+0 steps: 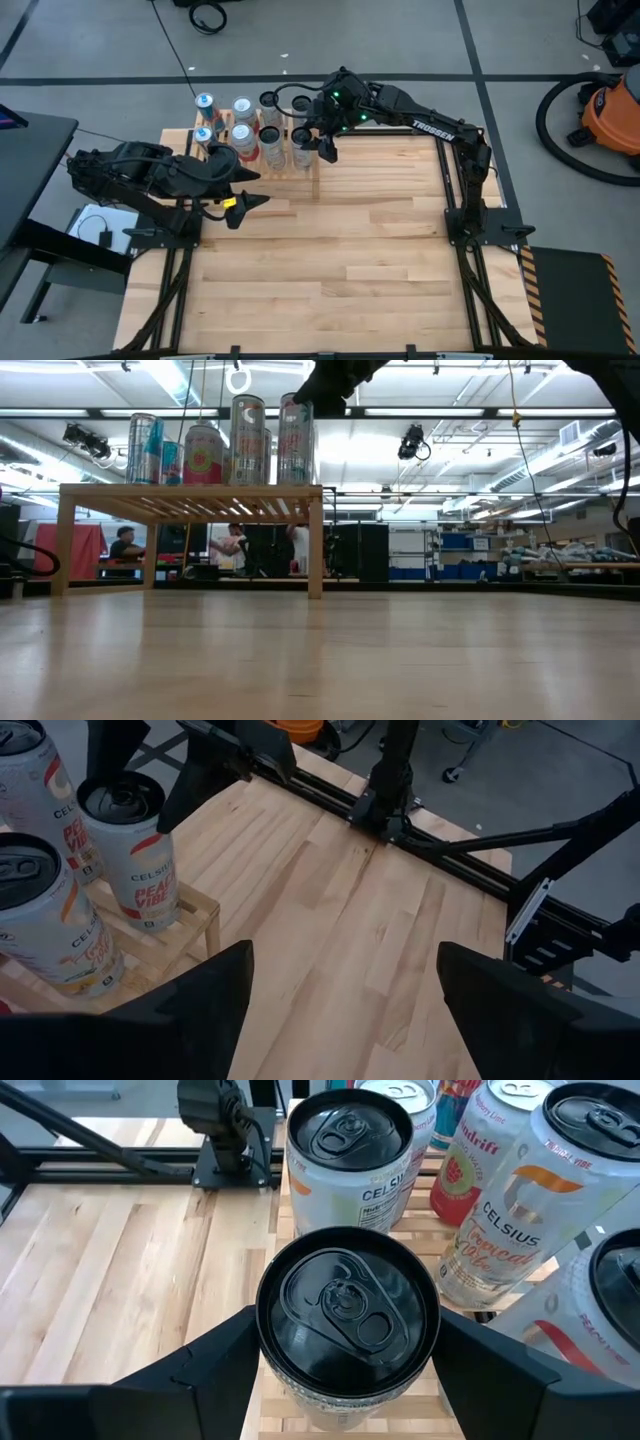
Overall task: Place canned beverage on shelf
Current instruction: Put the white and pink soda can on the shelf aligned with the other white and pink soda can on the shelf, then adjust the blue soda can
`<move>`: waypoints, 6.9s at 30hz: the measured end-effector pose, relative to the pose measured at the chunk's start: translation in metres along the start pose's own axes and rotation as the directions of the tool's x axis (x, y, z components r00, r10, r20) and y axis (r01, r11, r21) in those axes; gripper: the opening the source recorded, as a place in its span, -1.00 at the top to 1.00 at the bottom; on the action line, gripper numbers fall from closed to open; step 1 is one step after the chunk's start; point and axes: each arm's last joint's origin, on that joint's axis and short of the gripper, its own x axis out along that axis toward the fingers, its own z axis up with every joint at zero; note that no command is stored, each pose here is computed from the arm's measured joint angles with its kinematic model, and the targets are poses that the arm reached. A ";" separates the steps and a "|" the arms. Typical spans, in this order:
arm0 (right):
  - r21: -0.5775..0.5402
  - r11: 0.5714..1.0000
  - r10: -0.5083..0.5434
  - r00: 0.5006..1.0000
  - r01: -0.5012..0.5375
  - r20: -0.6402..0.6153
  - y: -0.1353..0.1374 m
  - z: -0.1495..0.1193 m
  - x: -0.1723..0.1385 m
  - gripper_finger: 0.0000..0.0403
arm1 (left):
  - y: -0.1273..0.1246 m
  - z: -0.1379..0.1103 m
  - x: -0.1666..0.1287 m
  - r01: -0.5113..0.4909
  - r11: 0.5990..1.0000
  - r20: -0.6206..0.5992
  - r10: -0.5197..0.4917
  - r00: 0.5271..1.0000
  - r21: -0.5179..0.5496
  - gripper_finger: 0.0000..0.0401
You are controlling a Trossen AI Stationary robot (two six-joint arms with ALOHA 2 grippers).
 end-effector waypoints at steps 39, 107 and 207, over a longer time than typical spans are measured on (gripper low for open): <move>-0.048 0.998 -0.024 0.995 0.029 0.097 0.017 0.015 -0.051 -0.58 | 0.000 0.000 0.000 -0.001 1.000 0.000 0.001 1.000 0.025 -0.58; 0.230 0.968 -0.219 0.788 0.101 0.575 0.125 -0.280 -0.054 -0.58 | 0.081 -0.017 -0.086 -0.163 0.977 -0.003 0.165 0.986 0.134 -0.58; 0.224 0.970 -0.212 0.788 0.096 0.579 0.130 -0.331 -0.050 -0.58 | 0.115 -0.004 -0.065 -0.579 0.800 -0.063 0.593 0.802 0.155 -0.58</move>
